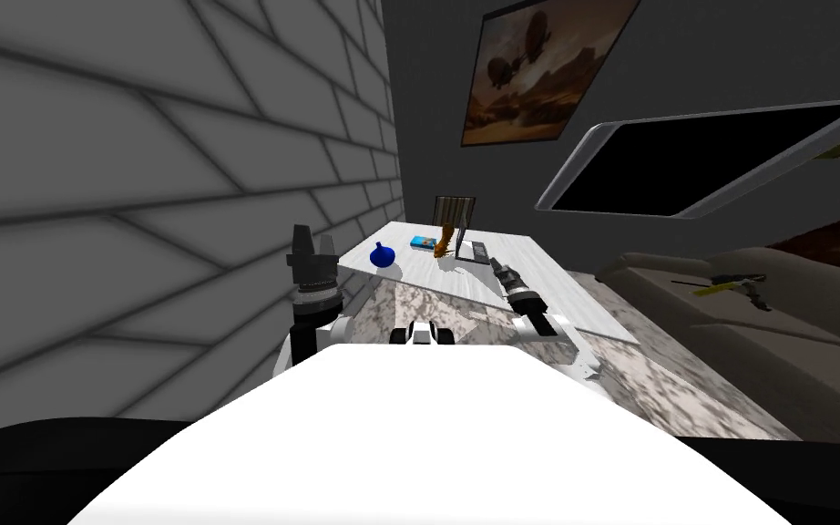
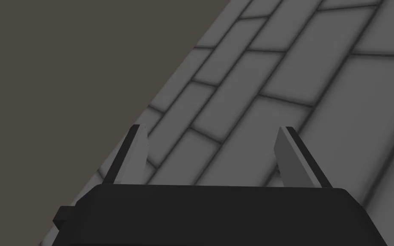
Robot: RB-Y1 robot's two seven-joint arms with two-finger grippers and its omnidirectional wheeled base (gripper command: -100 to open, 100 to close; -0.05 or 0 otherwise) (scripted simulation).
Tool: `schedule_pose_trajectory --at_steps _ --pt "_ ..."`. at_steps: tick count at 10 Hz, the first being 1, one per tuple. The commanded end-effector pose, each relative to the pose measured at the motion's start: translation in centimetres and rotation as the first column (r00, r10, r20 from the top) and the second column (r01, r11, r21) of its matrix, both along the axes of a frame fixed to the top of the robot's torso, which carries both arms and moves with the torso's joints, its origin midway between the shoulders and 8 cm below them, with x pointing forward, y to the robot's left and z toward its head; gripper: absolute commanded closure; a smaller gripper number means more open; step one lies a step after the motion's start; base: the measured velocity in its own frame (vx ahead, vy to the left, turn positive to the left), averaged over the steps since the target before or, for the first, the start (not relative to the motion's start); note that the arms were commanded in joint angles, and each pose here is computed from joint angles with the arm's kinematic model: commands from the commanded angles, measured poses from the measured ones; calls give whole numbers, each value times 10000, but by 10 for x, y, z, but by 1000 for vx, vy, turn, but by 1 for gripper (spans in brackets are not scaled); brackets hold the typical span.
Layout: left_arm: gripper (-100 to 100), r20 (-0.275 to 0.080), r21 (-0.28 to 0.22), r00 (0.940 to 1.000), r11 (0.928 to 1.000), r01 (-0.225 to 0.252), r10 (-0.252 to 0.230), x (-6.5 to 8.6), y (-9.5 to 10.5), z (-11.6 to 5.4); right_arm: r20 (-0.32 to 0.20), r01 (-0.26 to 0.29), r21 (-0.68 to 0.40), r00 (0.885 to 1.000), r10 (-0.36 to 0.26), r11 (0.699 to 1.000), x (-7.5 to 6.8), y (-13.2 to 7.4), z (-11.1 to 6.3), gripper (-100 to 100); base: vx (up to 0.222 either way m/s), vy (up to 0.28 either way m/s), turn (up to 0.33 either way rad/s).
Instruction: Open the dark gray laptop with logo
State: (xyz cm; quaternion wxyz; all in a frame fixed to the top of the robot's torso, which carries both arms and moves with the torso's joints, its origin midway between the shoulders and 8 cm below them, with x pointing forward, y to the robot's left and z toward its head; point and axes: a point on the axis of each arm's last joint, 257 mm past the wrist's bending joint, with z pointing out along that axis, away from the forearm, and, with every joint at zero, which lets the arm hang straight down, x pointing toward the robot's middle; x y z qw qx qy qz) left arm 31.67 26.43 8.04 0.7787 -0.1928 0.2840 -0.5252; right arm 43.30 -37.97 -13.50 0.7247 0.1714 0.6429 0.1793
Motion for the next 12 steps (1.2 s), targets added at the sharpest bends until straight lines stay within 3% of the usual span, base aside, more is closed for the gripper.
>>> schedule_pose_trajectory --at_steps 1,3,4,6,7,11,12 --pt "0 0 0 10000 10000 0 0 0 0 0 -911 687 -1770 9921 -858 9818 3 -44 -26 -100 53 140 211" --pt "0 0 1 10000 10000 0 0 0 0 0 -1453 1107 -3135 9759 -1628 9431 3 -81 -38 -100 48 123 238" --pt "0 0 1 10000 10000 0 0 0 0 0 -1479 1117 -3136 9752 -1647 9430 3 -82 -40 -100 31 93 71" --pt "0 -1 1 10000 10000 -1 1 0 0 0 -1828 1428 -4471 9517 -2465 8830 2 -121 -44 -100 42 114 168" --pt "0 -1 1 10000 10000 -1 1 0 0 0 -1886 1446 -4474 9494 -2511 8826 1 -123 -47 -100 39 85 81" --pt "0 -1 1 10000 10000 -1 1 0 0 0 -2125 1792 -6806 8797 -4255 7104 -8 -207 -41 -100 47 107 204" --pt "0 -1 1 10000 10000 -1 1 0 0 0 -2156 1794 -6813 8773 -4288 7097 -9 -208 -43 -100 60 89 75"
